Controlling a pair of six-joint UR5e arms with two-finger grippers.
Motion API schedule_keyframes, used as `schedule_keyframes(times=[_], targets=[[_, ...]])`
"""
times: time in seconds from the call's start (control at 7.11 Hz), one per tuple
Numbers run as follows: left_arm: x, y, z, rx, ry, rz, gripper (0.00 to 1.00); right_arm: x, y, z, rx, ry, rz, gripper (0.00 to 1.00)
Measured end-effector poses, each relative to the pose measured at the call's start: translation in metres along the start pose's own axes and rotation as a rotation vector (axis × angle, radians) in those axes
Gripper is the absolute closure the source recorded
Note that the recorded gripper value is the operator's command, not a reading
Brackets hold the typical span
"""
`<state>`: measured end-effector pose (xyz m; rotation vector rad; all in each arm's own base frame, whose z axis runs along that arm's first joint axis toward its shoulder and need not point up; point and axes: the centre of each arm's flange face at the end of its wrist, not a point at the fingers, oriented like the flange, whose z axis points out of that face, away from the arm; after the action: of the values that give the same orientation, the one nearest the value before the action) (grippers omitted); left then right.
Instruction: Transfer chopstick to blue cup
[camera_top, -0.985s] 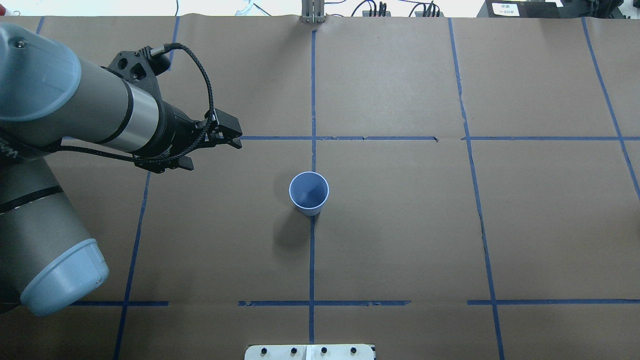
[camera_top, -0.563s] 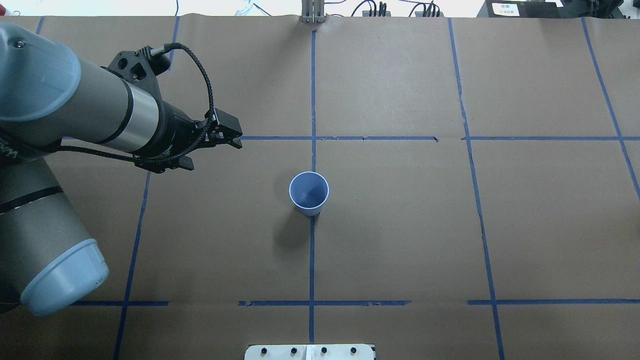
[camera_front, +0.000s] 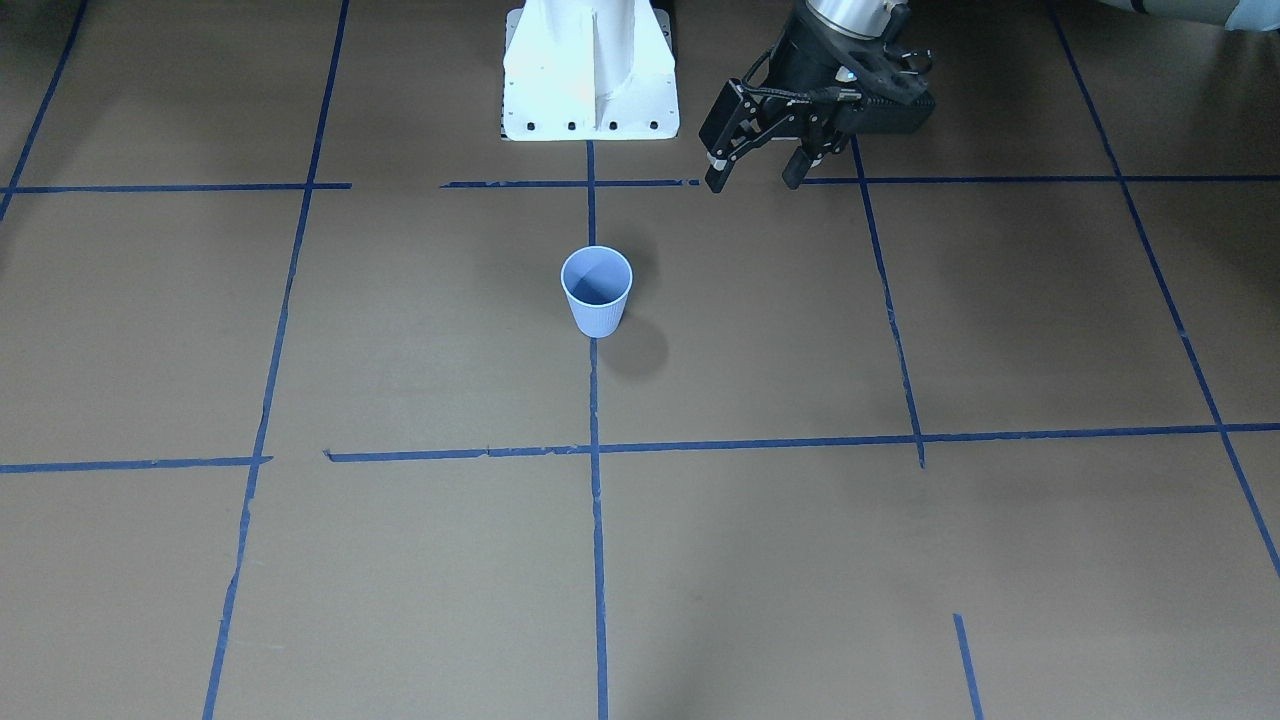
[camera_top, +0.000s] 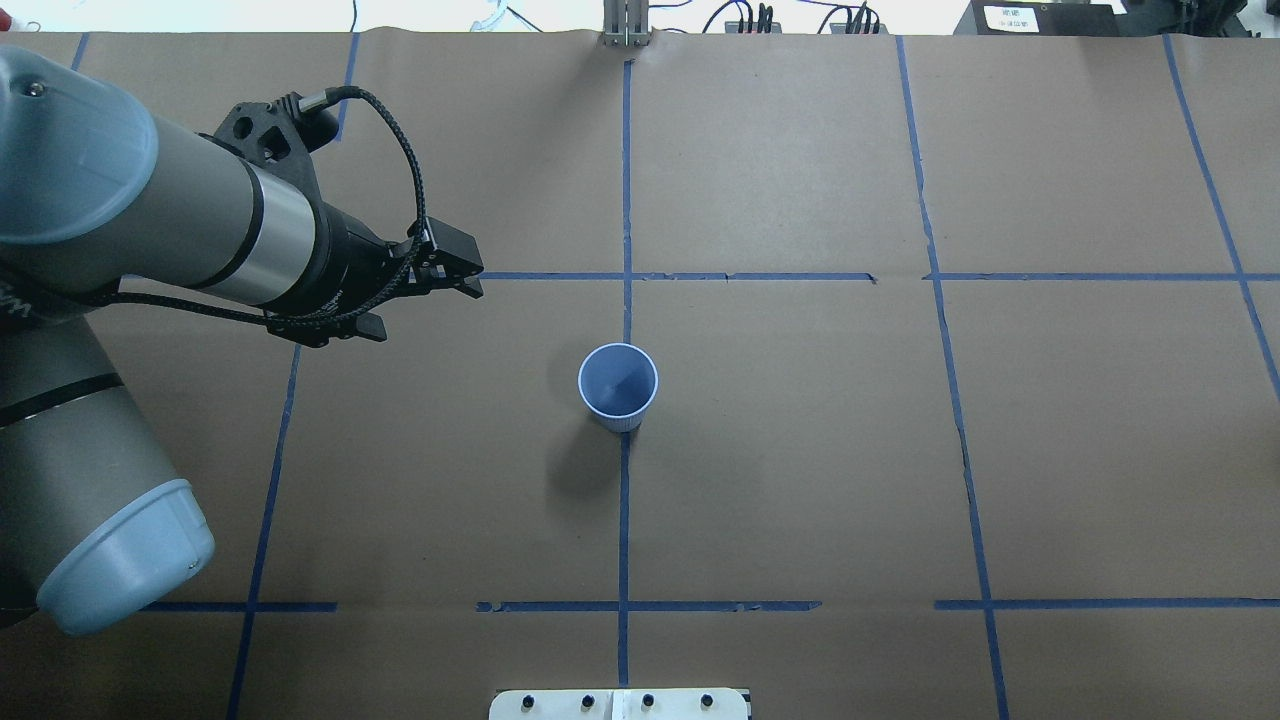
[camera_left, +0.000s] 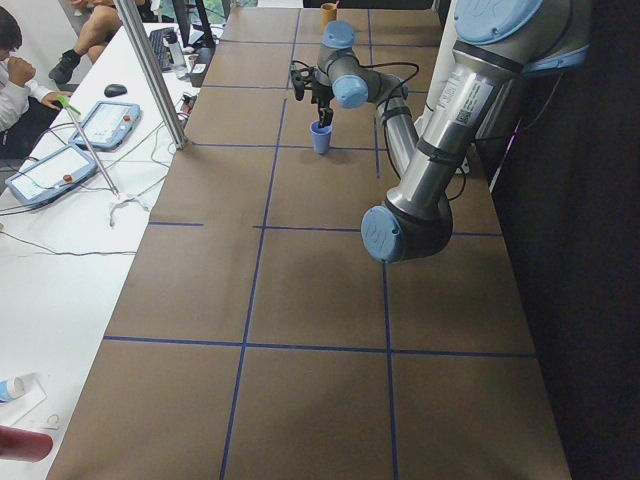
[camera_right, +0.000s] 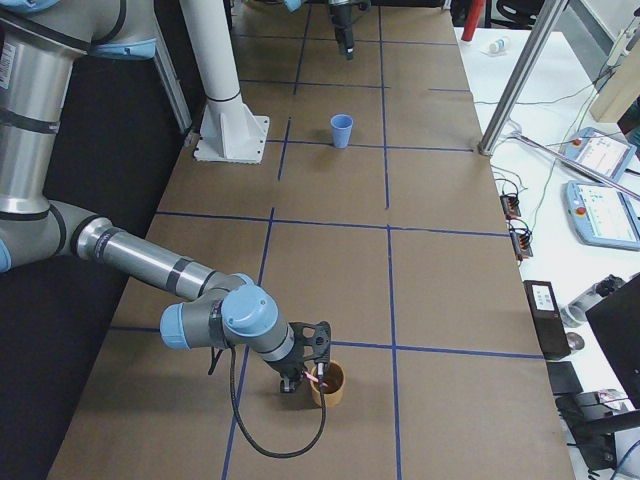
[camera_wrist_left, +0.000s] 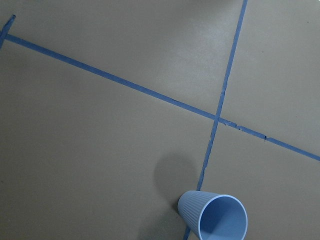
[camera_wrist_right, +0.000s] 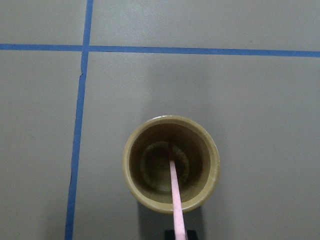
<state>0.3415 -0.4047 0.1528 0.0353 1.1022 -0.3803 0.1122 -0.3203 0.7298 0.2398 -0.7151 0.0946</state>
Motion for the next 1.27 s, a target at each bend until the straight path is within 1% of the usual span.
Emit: schedule_keyframes(times=[0.14,0.42,0.56,0.7,0.84,1.13,1.27], targets=[[0.0,0.0,0.0,0.0,-0.001,-0.001,0.0,-0.004,-0.004,-0.008,0.018,-0.001,-0.008,1.0],[-0.001,0.001,0.001,-0.002,-0.002,-0.002,0.0,-0.017,-0.015,-0.048,0.103,-0.005,-0.015,1.0],[-0.001,0.003,0.002,-0.005,-0.004,-0.001,0.0,-0.026,-0.015,-0.068,0.133,-0.017,-0.01,1.0],[-0.001,0.004,0.004,-0.007,-0.005,-0.001,0.0,-0.038,-0.015,-0.088,0.143,-0.038,0.003,1.0],[-0.001,0.004,0.005,-0.008,-0.006,0.0,0.0,-0.056,-0.017,-0.11,0.141,-0.058,0.018,1.0],[-0.001,0.005,0.005,-0.01,-0.006,0.001,0.0,-0.107,-0.028,-0.171,0.107,-0.075,0.071,1.0],[-0.001,0.005,0.005,-0.01,-0.006,0.001,0.0,-0.132,-0.04,-0.192,0.082,-0.114,0.109,1.0]])
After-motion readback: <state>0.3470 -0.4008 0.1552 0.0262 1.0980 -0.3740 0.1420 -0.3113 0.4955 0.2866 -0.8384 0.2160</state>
